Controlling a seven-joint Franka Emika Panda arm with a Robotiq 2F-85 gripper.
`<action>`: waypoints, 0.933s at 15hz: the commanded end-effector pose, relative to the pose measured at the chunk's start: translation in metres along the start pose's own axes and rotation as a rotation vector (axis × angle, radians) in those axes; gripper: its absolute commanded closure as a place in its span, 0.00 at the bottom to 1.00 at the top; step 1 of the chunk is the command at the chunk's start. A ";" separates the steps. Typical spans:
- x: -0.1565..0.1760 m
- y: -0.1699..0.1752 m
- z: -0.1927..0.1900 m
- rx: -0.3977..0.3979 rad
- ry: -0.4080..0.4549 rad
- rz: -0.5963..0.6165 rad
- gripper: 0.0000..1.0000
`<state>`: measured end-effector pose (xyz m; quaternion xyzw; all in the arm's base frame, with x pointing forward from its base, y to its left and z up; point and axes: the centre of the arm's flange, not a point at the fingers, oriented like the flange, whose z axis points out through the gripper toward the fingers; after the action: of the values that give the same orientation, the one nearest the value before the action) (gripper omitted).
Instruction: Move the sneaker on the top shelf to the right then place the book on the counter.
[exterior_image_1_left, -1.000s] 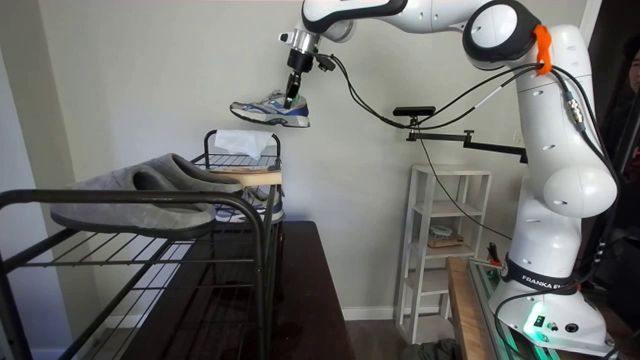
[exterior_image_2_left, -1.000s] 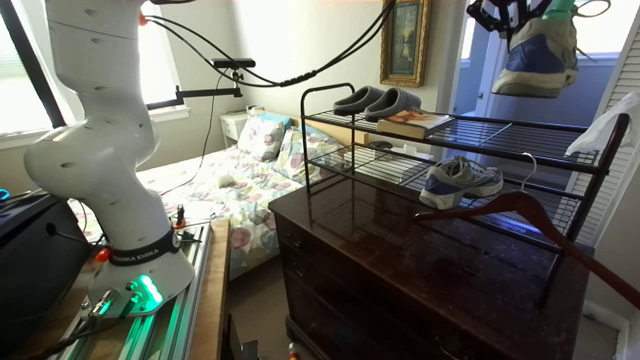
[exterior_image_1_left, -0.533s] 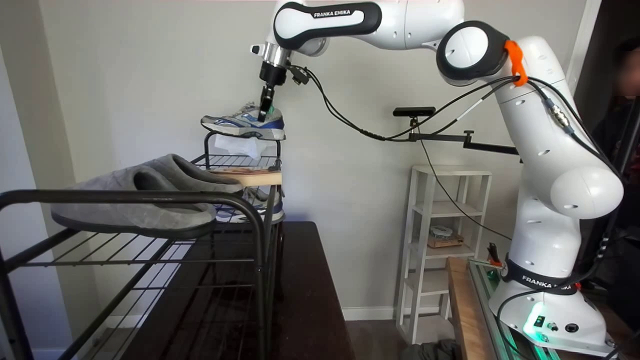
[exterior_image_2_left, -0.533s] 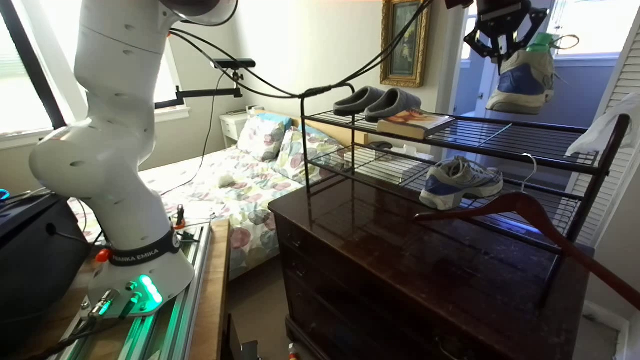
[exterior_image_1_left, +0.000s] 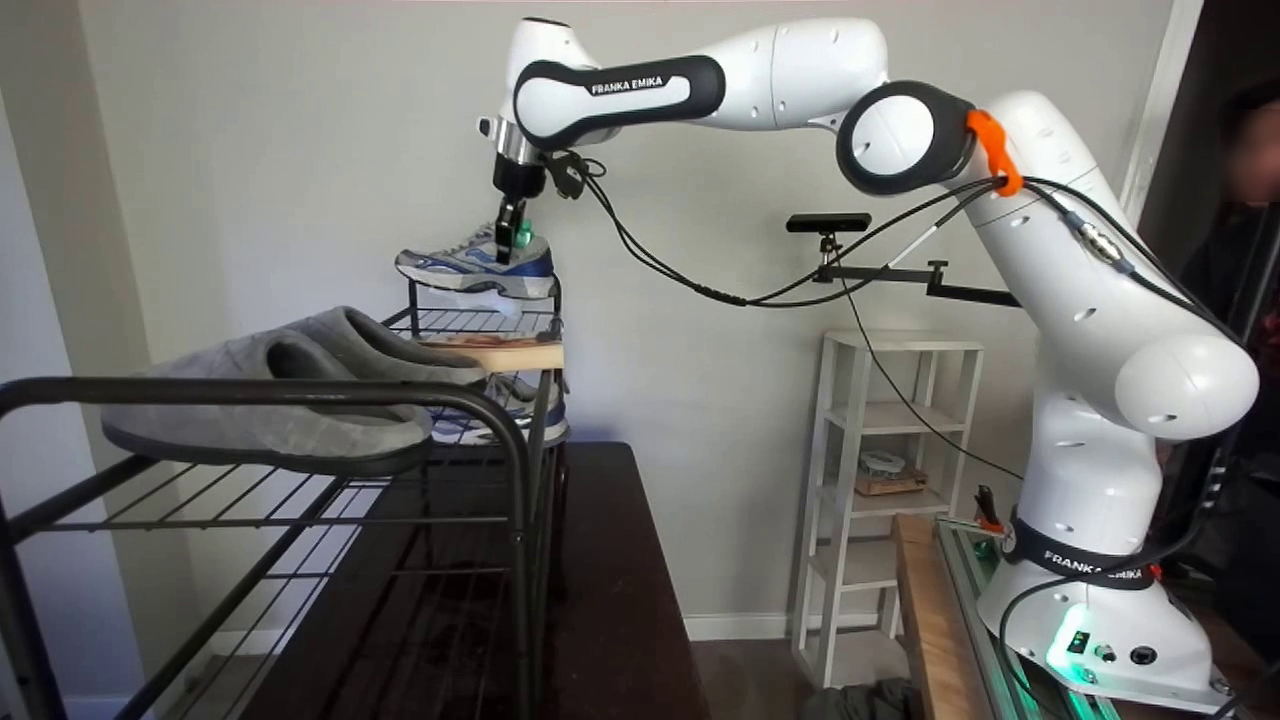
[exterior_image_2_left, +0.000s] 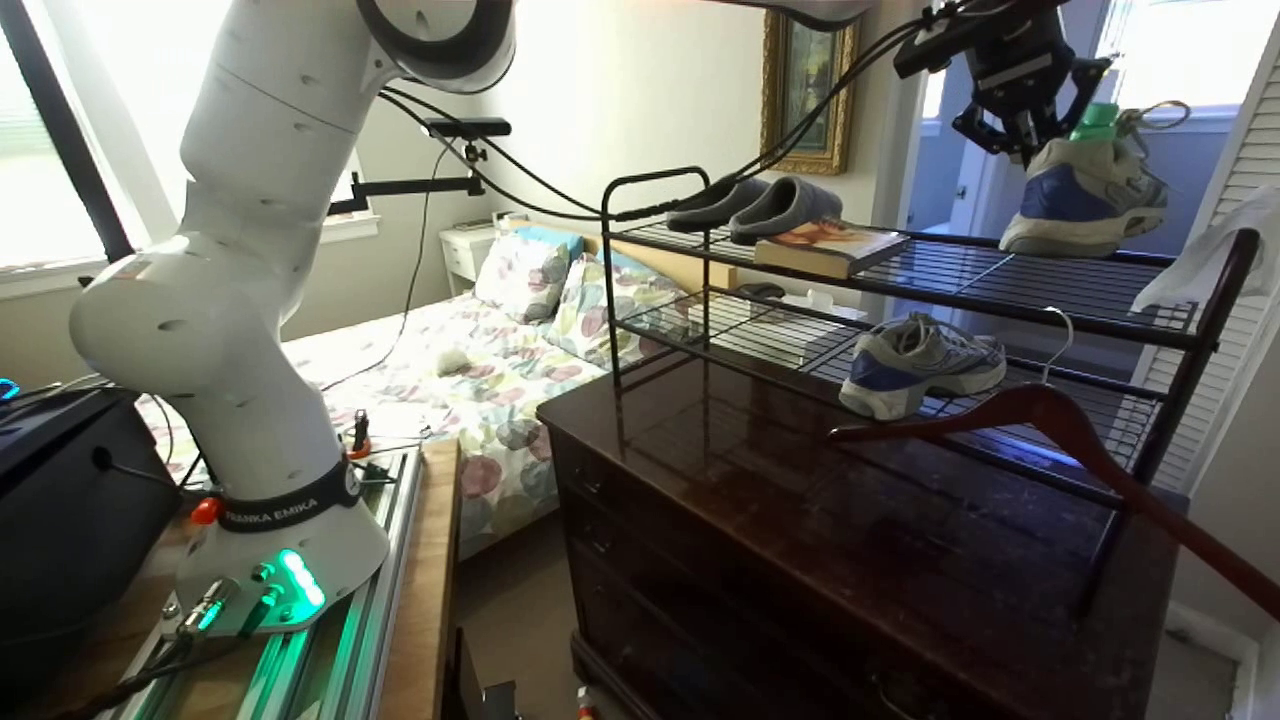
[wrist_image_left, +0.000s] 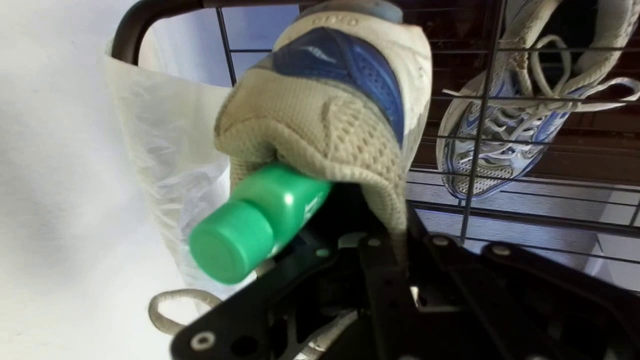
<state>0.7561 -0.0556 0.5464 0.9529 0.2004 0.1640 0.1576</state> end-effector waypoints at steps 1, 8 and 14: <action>0.020 -0.001 0.006 -0.008 0.007 -0.004 0.97; 0.019 -0.010 0.022 0.010 -0.030 -0.030 0.64; 0.012 0.003 -0.008 -0.023 -0.039 -0.014 0.30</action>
<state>0.7633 -0.0489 0.5271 0.9557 0.2041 0.1450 0.1548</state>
